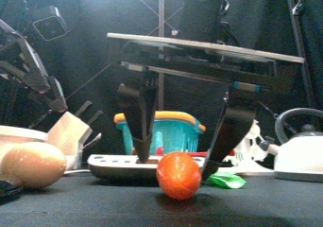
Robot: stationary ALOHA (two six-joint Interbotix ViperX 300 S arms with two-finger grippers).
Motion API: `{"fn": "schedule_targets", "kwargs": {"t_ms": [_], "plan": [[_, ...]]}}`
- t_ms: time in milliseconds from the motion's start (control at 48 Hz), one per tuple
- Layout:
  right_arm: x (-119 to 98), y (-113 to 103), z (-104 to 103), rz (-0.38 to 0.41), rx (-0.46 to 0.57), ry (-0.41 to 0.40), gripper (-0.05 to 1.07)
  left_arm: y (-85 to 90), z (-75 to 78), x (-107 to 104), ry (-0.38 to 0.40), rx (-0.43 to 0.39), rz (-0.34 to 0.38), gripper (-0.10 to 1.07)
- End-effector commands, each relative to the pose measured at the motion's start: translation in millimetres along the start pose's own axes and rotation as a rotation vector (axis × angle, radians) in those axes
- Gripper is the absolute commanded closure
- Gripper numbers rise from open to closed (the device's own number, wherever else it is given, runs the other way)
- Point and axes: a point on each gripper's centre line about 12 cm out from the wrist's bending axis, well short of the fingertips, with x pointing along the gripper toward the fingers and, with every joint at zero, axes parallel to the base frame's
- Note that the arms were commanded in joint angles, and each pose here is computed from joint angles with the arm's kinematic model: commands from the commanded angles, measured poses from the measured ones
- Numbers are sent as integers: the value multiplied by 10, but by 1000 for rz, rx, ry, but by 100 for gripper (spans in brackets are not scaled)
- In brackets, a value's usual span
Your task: Grab knife handle
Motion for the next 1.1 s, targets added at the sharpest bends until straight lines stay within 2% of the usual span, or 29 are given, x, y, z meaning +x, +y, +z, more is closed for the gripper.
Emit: {"fn": "schedule_targets", "kwargs": {"t_ms": [0,125,271,375,458,562,729,958,1083], "plan": [[-370,146,191,63,37,35,9,-16,75,0,-21,-1,-5,2],[-529,137,340,97,30,3,9,-16,72,3,-19,-1,-5,2],[-803,-26,511,174,-30,-48,9,-21,102,-7,-30,-1,-6,2],[-872,-186,654,195,-121,-58,9,-21,101,-12,-32,-2,-7,2],[-880,-246,729,218,-211,-20,9,-22,110,-15,-35,-2,-7,2],[-835,-313,766,266,-347,74,9,-24,122,-14,-38,-8,-7,2],[-613,-342,1000,307,-464,138,9,-10,125,-14,-39,-41,-2,2],[-391,-512,1405,375,-550,178,9,-4,148,-15,-50,-69,0,2],[-306,-639,1568,451,-573,224,9,-19,151,-15,-54,-61,-6,2]]}}
